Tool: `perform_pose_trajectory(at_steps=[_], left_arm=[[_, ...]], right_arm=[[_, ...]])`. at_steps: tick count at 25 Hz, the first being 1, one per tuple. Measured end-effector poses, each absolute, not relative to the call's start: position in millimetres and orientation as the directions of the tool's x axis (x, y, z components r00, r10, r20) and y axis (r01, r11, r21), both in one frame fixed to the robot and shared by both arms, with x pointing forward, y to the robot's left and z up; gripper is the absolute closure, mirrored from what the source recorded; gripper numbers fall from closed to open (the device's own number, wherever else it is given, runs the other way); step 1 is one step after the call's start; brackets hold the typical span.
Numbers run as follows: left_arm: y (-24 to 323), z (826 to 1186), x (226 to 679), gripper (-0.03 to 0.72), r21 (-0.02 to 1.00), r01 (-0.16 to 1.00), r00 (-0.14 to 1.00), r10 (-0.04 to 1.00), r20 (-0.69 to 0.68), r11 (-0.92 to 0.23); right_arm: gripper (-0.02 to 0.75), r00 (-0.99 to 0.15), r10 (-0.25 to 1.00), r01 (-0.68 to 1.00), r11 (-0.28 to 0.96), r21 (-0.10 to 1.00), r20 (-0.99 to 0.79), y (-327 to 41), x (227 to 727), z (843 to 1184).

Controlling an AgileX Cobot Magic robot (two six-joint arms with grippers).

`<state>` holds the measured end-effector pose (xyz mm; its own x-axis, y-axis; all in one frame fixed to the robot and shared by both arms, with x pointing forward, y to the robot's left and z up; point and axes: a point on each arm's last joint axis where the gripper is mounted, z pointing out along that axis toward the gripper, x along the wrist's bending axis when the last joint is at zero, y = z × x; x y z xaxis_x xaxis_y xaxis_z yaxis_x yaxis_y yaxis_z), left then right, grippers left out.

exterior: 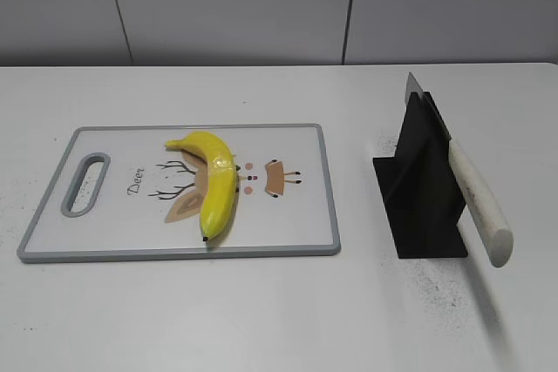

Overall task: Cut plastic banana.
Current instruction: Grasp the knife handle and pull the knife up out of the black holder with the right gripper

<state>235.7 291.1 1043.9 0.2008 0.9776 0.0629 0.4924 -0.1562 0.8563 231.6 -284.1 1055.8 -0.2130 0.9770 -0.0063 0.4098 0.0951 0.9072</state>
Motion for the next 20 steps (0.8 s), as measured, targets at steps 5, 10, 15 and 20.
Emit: perform_pose_trajectory(at_steps=[5,10,15,20], left_arm=[[291.1,1043.9,235.7,0.189,0.856,0.492,0.201,0.978,0.063,-0.156],[291.1,1043.9,235.7,0.189,0.856,0.492,0.201,0.978,0.063,-0.156],[291.1,1043.9,235.7,0.189,0.856,0.492,0.201,0.978,0.063,-0.156],[291.1,1043.9,235.7,0.189,0.856,0.492,0.201,0.978,0.063,-0.156]], right_arm=[[0.144,-0.213,0.977,0.410,0.094,0.907,-0.005,-284.1,231.6,1055.8],[0.144,-0.213,0.977,0.410,0.094,0.907,-0.005,-284.1,231.6,1055.8],[0.144,-0.213,0.977,0.410,0.094,0.907,-0.005,-284.1,231.6,1055.8],[0.144,-0.213,0.977,0.410,0.094,0.907,-0.005,-284.1,231.6,1055.8]])
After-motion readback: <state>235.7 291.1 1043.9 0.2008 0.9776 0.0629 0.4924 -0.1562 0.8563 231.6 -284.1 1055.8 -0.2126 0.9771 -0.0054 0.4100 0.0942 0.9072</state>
